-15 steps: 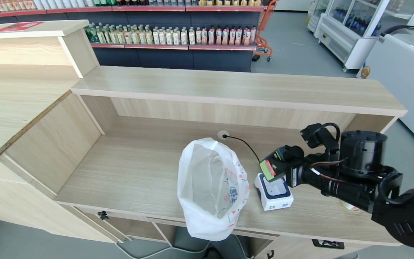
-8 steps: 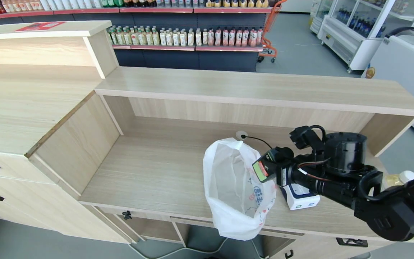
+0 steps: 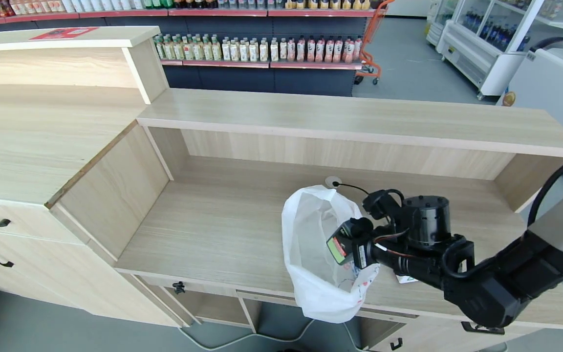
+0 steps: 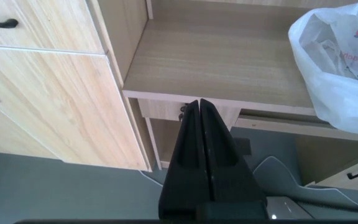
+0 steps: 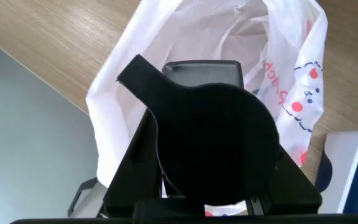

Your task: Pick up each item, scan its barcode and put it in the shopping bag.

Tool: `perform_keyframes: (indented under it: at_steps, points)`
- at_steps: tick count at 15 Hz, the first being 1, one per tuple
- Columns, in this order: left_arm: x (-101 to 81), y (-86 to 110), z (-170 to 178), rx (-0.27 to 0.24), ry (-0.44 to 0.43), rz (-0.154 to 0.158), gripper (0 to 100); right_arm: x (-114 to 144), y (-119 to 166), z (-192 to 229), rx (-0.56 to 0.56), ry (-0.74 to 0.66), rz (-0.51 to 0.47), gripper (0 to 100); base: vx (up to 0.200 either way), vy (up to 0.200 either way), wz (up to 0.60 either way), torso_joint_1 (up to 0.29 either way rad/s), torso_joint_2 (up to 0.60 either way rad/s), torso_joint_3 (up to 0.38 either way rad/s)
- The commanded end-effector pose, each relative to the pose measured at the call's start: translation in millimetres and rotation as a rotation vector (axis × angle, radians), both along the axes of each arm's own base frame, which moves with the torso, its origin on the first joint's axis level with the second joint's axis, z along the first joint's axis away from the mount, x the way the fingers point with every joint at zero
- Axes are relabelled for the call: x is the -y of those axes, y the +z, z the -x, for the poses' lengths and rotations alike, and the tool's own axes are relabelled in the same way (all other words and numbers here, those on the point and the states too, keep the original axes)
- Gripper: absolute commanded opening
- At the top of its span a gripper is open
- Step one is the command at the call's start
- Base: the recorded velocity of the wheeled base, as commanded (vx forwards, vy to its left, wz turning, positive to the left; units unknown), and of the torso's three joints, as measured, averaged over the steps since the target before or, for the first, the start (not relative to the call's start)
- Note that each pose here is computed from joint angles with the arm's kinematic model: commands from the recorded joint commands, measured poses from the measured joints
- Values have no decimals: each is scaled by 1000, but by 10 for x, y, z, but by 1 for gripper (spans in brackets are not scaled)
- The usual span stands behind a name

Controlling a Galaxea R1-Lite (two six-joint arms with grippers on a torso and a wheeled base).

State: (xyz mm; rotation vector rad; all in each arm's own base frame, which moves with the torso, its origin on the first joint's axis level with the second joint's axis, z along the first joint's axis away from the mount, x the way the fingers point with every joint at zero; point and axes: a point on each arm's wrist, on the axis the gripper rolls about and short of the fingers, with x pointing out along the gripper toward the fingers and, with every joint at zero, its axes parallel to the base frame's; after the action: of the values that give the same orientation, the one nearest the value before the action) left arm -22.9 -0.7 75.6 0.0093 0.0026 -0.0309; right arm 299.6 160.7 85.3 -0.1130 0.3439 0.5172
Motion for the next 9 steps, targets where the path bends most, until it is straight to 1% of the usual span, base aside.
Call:
perform_keyframes:
  at_steps: [1,5,6,9]
  points:
    - [0,-2,0,0,0,0,0,-98,-191,-14,-31,27,38,0,0,0,0,0,0,0]
    - [0,3,1,1,0,0,0,-173,-515,-92,16,69,117,0,0,0,0,0,0,0]
    - [0,-2,0,0,-1,0,0,-169,-616,-98,0,72,146,0,0,0,0,0,0,0]
    - [0,-2,0,0,0,0,0,-185,-775,-113,-31,61,175,0,0,0,0,0,0,0]
